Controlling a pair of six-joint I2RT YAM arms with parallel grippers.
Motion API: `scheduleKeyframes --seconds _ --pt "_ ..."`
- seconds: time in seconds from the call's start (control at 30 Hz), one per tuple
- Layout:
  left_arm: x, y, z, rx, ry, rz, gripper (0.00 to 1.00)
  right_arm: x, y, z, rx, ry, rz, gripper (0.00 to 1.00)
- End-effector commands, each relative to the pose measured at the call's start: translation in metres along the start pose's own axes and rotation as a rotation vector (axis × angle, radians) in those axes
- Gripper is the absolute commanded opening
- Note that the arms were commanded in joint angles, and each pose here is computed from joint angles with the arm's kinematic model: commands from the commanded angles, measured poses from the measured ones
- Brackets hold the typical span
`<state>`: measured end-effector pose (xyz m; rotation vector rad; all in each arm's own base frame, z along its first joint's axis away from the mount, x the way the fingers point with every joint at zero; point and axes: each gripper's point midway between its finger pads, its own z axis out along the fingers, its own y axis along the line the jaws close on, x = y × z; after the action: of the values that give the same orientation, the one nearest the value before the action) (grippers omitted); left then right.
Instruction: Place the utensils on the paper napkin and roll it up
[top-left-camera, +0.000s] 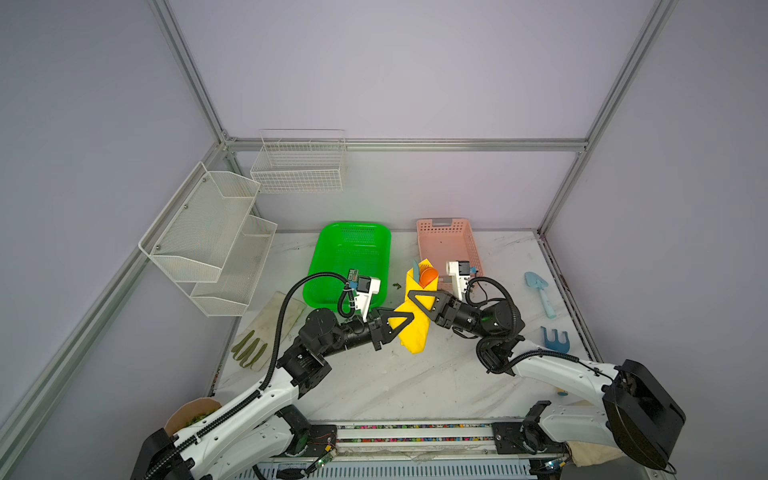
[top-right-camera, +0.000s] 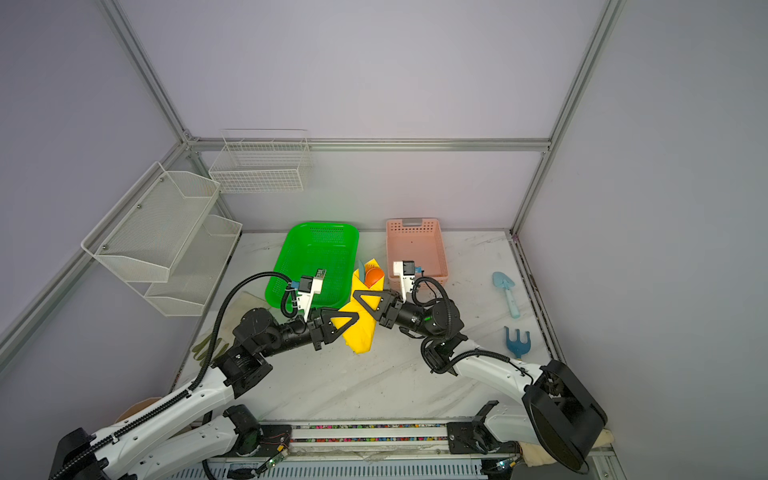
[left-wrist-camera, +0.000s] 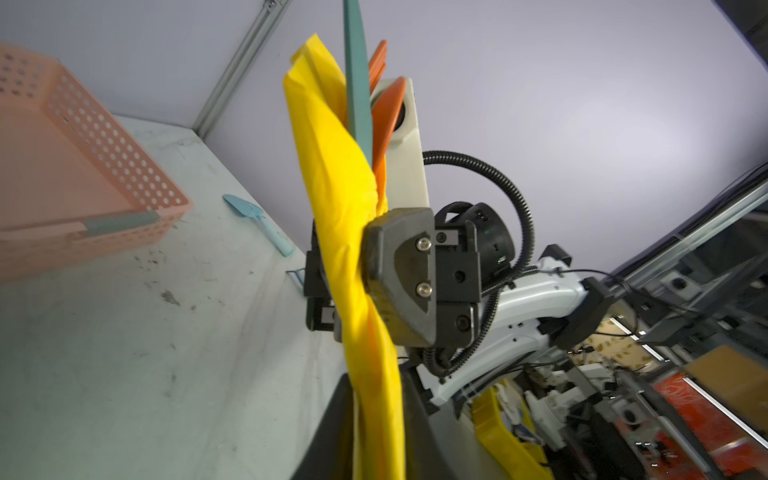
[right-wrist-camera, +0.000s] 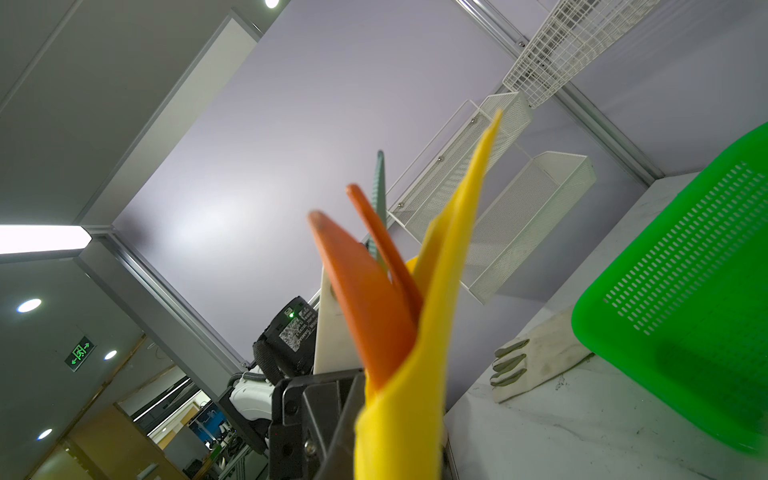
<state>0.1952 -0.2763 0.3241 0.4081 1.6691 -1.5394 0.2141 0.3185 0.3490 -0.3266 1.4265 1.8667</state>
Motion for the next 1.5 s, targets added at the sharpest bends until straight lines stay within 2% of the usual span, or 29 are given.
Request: scheduleKeyframes --seconds 0.0,0.1,0.3,0.4,0.57,0.73,0.83,1.1,1.47 --pt "-0.002 -0.005 -0.009 0.001 -0.024 0.038 0.48 -0.006 0.014 -0.003 -0.041 -0.024 -0.024 0.00" --pt "-0.014 -0.009 -0.026 -0.080 -0.061 0.093 0.55 -0.006 0.008 -0.006 -0.008 -0.035 -0.019 0.00" --pt "-0.050 -0.016 -0.069 -0.324 -0.144 0.213 0.57 -0.017 -0.012 -0.011 0.177 -0.067 -0.091 0.00" --pt "-0.057 -0.027 -0.070 -0.323 -0.125 0.236 0.55 -0.026 -0.020 -0.013 0.265 -0.087 -0.134 0.00" --pt "-0.050 -0.038 -0.048 -0.278 -0.059 0.226 0.54 -0.033 -0.031 -0.012 0.350 -0.087 -0.156 0.00" --pt "-0.033 -0.045 -0.016 -0.255 0.017 0.264 0.54 -0.035 -0.031 -0.007 0.353 -0.078 -0.159 0.00" --pt "-0.024 -0.035 -0.004 -0.281 0.046 0.265 0.55 -0.034 -0.026 -0.004 0.318 -0.076 -0.151 0.00" --pt "-0.029 -0.023 -0.002 -0.312 -0.033 0.271 0.58 -0.028 -0.017 -0.003 0.249 -0.061 -0.127 0.00" --pt "-0.027 -0.013 0.008 -0.333 -0.026 0.285 0.60 -0.024 -0.008 -0.001 0.189 -0.054 -0.107 0.00"
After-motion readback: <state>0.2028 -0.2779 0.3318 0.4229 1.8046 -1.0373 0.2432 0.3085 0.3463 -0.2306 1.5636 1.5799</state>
